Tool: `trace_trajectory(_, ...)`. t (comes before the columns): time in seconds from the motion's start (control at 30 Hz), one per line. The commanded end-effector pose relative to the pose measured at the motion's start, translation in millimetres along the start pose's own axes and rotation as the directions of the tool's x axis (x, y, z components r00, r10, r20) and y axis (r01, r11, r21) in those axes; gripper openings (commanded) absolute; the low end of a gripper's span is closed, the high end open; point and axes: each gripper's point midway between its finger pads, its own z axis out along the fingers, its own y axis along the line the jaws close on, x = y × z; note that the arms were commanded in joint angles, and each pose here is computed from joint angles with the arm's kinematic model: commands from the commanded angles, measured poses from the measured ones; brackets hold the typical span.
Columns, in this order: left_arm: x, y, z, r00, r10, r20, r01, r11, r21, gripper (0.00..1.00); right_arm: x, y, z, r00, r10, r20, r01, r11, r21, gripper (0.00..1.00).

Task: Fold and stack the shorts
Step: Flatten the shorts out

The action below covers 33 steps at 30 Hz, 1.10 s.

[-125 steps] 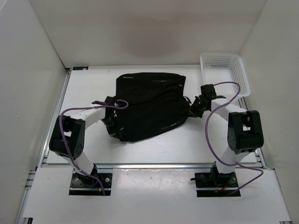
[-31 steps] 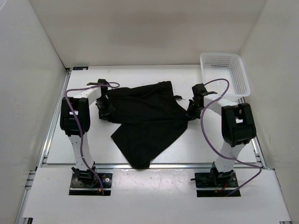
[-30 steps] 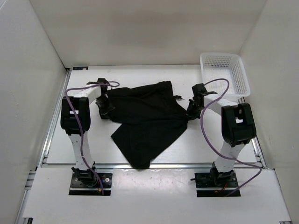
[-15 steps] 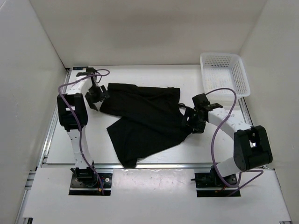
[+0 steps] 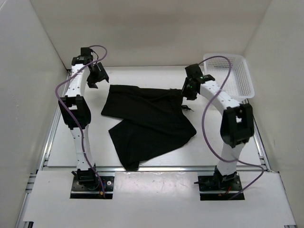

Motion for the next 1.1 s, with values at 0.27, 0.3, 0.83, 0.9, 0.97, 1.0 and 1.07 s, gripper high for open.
trace_trajectory(0.27,-3.0,-43.0,79.4,1.000,-0.001,-0.028,0.004,0.995,0.102,0.90,-50.6,33.6,103.4,0.997,0.033,-0.066,-0.037,0.998,-0.060,0.62)
trace_trajectory(0.3,0.5,-40.8,89.8,0.999,-0.002,-0.041,0.006,0.995,0.095,0.88,-52.8,35.0,105.4,0.997,0.033,-0.063,-0.037,0.997,-0.062,0.62)
trace_trajectory(0.83,-20.3,-56.1,75.1,0.999,0.020,0.043,-0.025,0.991,0.133,0.10,-63.9,33.0,121.1,0.998,0.040,-0.047,-0.044,0.996,-0.075,0.00)
trace_trajectory(0.9,-28.9,-51.5,56.7,0.997,0.011,0.074,-0.020,0.992,0.122,0.10,-69.1,35.8,116.8,0.999,0.041,-0.031,-0.043,0.995,-0.086,0.00)
trace_trajectory(0.97,-35.6,-45.0,37.9,0.995,-0.001,0.098,-0.010,0.993,0.116,0.29,-68.3,37.2,116.4,0.999,0.040,-0.036,-0.044,0.995,-0.093,0.00)
trace_trajectory(1.0,-30.3,-34.7,39.8,0.997,-0.012,0.076,0.004,0.995,0.100,0.55,-68.3,37.2,116.4,0.999,0.040,-0.036,-0.044,0.995,-0.094,0.00)
trace_trajectory(1.07,-23.1,-33.2,36.9,0.998,-0.012,0.057,0.006,0.995,0.101,0.64,-67.3,38.8,116.0,0.998,0.040,-0.041,-0.044,0.994,-0.102,0.01)
